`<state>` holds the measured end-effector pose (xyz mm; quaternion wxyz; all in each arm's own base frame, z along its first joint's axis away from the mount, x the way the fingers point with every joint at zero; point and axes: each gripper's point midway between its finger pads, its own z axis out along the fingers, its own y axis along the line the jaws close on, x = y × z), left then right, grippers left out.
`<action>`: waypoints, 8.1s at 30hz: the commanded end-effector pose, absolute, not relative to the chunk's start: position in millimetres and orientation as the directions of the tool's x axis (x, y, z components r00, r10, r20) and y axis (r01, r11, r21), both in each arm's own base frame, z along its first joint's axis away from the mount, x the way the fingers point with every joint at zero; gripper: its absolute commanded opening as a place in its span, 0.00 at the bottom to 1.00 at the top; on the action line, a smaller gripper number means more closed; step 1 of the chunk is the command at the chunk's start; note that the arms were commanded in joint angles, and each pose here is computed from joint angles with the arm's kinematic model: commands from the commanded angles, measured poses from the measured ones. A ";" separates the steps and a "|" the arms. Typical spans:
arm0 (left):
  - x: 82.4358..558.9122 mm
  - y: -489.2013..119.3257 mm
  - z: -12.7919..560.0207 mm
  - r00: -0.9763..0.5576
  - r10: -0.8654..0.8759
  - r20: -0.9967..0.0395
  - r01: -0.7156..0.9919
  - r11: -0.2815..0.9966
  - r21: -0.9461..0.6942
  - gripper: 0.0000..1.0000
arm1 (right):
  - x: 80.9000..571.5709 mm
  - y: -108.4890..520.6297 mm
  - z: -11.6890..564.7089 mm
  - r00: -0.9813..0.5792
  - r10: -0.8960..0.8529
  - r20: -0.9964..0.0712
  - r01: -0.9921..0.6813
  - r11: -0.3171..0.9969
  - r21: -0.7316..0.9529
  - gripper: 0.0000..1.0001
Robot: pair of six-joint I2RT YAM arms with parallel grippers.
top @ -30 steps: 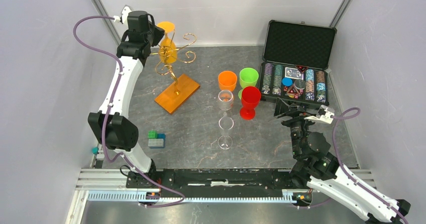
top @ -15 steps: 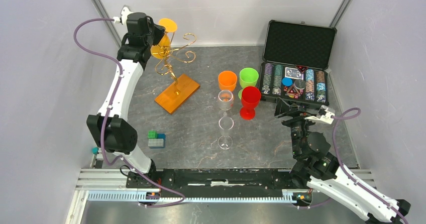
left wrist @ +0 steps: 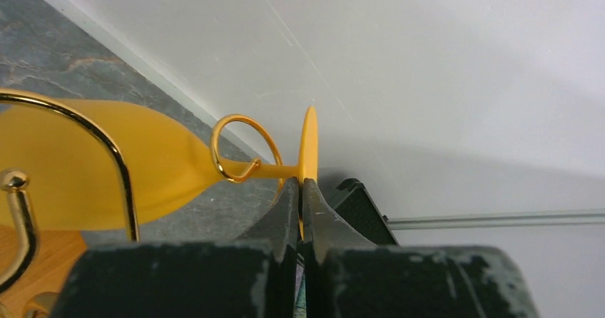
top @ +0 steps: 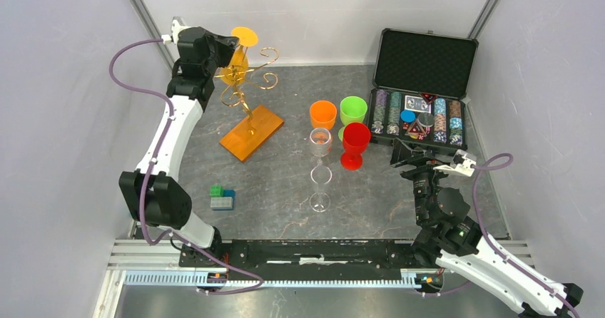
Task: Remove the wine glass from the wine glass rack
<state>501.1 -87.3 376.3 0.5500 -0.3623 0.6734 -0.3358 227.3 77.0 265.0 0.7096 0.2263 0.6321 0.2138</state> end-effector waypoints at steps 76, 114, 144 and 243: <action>245.4 -223.9 590.6 -0.731 -0.643 -0.228 0.515 -0.300 -0.803 0.02 | 191.6 170.3 376.8 0.086 0.668 -0.739 -0.631 0.610 0.478 0.98; 132.6 -234.7 633.8 -0.837 -0.505 -0.211 0.488 -0.515 -0.704 0.02 | 109.4 227.8 489.9 0.266 0.811 -0.521 -0.959 0.279 -0.055 0.80; 130.1 -229.8 629.3 -0.843 -0.507 -0.179 0.460 -0.508 -0.728 0.02 | 91.2 235.7 526.0 0.373 0.837 -0.399 -0.922 0.289 -0.256 0.52; 189.7 -111.3 394.3 -0.212 -0.321 -0.923 0.344 0.860 -0.378 1.00 | 167.9 192.5 175.1 -0.592 -0.626 -0.507 -0.707 0.706 -0.046 0.00</action>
